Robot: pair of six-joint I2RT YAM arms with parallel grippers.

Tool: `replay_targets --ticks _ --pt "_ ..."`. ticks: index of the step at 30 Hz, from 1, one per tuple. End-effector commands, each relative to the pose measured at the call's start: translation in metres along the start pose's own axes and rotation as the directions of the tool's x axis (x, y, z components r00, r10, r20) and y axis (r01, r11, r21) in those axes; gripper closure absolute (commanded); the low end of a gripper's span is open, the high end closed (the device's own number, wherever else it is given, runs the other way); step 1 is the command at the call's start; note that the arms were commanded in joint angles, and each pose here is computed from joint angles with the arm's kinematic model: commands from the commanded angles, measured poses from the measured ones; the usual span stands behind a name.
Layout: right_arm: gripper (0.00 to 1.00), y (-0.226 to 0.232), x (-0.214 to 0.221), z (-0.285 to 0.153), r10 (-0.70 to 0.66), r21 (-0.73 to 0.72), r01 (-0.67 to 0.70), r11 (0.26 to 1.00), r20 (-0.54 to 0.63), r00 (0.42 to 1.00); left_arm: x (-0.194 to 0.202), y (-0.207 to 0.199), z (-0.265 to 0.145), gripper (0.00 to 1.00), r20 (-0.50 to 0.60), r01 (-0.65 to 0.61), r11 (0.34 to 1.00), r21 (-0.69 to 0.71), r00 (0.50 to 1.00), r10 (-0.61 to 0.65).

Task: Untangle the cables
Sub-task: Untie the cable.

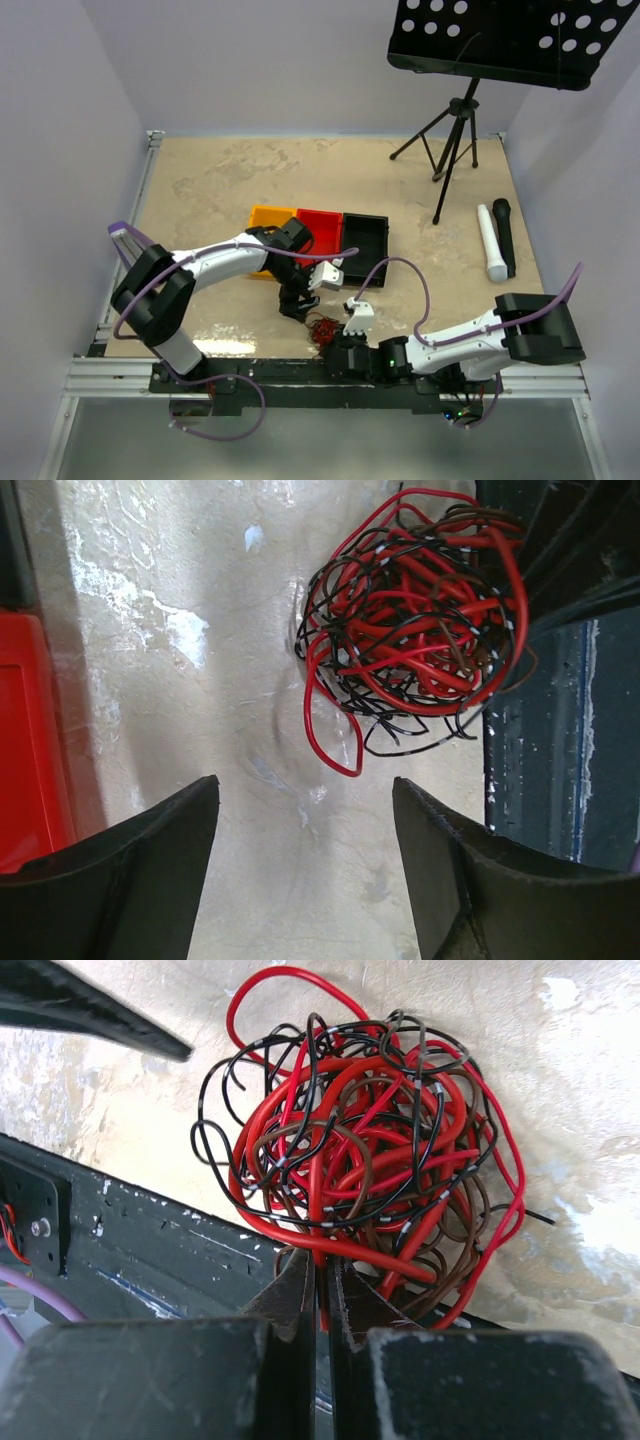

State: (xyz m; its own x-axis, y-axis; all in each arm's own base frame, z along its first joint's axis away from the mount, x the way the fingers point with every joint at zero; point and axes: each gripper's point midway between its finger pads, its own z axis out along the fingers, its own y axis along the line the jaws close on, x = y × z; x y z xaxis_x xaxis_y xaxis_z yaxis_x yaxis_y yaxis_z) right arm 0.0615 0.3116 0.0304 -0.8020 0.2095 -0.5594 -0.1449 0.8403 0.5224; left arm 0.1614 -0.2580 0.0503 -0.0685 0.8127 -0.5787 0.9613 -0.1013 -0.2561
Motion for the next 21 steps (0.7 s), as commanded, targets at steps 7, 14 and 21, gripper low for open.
replay_targets --ticks 7,14,21 --pt "1.00 -0.025 0.010 0.006 -0.034 0.089 0.036 0.995 -0.022 0.999 -0.007 0.006 0.018 0.31 0.029 -0.055 0.998 0.027 0.998 0.054" --pt "1.00 -0.025 0.010 0.006 -0.030 0.090 0.032 0.995 -0.023 0.999 -0.006 0.012 0.026 0.58 0.019 -0.068 0.997 0.032 0.998 0.068" --pt "1.00 -0.024 0.009 0.004 -0.024 0.097 0.026 0.995 -0.026 0.999 -0.002 0.012 0.015 1.00 -0.038 -0.077 0.997 0.016 0.996 0.078"
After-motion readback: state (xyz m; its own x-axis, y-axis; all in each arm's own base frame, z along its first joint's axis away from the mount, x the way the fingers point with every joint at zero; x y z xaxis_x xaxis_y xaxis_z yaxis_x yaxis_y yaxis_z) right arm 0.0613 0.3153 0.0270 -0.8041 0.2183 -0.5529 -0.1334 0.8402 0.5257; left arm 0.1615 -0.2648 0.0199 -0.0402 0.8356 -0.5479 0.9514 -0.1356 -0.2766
